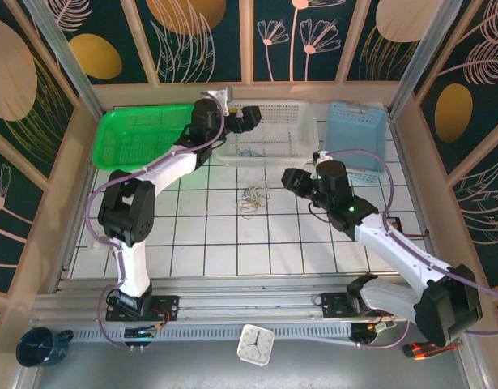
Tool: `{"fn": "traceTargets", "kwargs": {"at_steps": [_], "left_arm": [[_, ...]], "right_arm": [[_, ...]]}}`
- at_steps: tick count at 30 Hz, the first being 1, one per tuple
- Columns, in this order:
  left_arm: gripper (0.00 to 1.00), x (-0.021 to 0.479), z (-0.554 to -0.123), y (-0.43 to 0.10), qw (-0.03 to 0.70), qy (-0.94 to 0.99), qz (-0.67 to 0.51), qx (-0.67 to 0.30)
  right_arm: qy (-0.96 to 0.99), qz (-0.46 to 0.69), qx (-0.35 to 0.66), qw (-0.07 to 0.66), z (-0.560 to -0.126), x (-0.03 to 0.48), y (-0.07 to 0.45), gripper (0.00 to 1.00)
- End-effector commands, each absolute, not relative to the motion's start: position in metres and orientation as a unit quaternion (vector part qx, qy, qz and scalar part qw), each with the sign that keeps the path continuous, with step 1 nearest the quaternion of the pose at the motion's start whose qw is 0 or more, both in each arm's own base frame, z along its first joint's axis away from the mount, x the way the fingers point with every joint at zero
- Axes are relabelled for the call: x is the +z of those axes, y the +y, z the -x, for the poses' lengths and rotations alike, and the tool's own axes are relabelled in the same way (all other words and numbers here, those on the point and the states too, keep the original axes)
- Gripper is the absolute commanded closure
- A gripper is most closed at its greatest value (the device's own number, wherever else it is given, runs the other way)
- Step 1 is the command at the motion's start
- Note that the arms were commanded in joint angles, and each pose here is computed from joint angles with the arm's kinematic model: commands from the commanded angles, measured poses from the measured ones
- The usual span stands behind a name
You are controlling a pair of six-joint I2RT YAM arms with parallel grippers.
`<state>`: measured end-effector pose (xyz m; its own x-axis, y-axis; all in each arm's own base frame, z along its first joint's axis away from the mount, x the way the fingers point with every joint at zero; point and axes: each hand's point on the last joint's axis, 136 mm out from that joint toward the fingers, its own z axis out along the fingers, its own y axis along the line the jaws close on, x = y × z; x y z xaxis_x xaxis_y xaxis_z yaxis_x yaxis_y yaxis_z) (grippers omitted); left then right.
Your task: Untangle the cables
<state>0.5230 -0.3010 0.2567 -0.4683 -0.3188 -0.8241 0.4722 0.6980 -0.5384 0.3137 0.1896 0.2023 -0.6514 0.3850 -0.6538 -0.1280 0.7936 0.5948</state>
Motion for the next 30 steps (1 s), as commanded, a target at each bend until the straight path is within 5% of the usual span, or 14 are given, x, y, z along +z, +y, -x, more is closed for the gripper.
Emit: {"fn": "traceTargets", "kwargs": {"at_steps": [1, 7, 23, 30], "left_arm": [[0.01, 0.300, -0.504, -0.293, 0.526, 0.755, -0.073, -0.385], [0.01, 0.318, -0.455, -0.260, 0.533, 0.756, -0.044, -0.377], [0.01, 0.184, -0.352, -0.220, 0.407, 0.818, 0.037, -0.405], [0.23, 0.133, -0.323, -0.220, 0.358, 0.837, 0.039, -0.411]], "right_arm": [[0.859, -0.098, 0.307, 0.397, -0.319, 0.182, 0.183, 0.44], [0.867, -0.071, 0.338, 0.360, -0.320, 0.161, 0.206, 0.47], [0.884, 0.004, 0.337, 0.323, -0.282, 0.150, 0.260, 0.51], [0.894, 0.024, 0.325, 0.308, -0.273, 0.132, 0.286, 0.55]]}}
